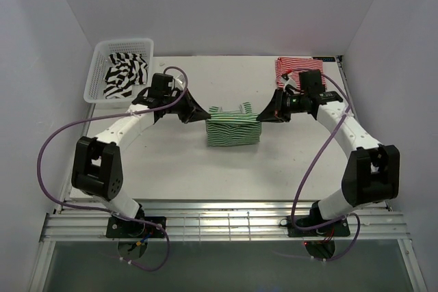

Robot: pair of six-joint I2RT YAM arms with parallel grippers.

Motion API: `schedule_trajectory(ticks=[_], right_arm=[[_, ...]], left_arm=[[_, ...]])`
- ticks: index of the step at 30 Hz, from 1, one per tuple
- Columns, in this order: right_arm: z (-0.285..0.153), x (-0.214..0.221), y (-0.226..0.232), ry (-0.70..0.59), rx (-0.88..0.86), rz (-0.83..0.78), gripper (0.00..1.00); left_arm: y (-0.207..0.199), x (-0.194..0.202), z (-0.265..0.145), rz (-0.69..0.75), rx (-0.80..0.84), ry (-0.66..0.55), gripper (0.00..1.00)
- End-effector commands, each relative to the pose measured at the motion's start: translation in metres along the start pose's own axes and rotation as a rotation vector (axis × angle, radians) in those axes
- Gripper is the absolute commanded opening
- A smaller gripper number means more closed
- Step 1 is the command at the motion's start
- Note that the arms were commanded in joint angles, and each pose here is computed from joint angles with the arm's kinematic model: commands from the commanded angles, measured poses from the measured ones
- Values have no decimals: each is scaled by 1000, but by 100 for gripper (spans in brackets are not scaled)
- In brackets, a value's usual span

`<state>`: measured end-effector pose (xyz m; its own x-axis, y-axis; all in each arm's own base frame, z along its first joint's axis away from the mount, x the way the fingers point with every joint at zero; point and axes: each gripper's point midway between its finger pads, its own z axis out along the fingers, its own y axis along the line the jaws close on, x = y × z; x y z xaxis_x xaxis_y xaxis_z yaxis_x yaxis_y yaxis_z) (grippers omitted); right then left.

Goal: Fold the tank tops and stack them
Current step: Fold the tank top

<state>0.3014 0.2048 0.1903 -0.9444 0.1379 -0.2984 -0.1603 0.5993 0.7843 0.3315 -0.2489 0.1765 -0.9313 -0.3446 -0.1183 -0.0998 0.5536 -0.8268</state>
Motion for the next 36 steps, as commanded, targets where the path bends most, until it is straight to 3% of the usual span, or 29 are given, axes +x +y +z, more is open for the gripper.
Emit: schedule_trajectory(ticks=[1,7,13,36], right_arm=[[0,-30,8,-36,-51,-43,8],[18,-54,-3,-23,-79,-18,8],[40,-76,-21,-24,-73,-5,8],[102,-137,-70,-127,-106,-88,8]], left_arm=[[-12,-31,-1,57,35,-58,0],[5,-56,24,17,16,-23,0],[18,-85,36,0,-22,-62,0],[60,-141,86,-33,-122,-117,0]])
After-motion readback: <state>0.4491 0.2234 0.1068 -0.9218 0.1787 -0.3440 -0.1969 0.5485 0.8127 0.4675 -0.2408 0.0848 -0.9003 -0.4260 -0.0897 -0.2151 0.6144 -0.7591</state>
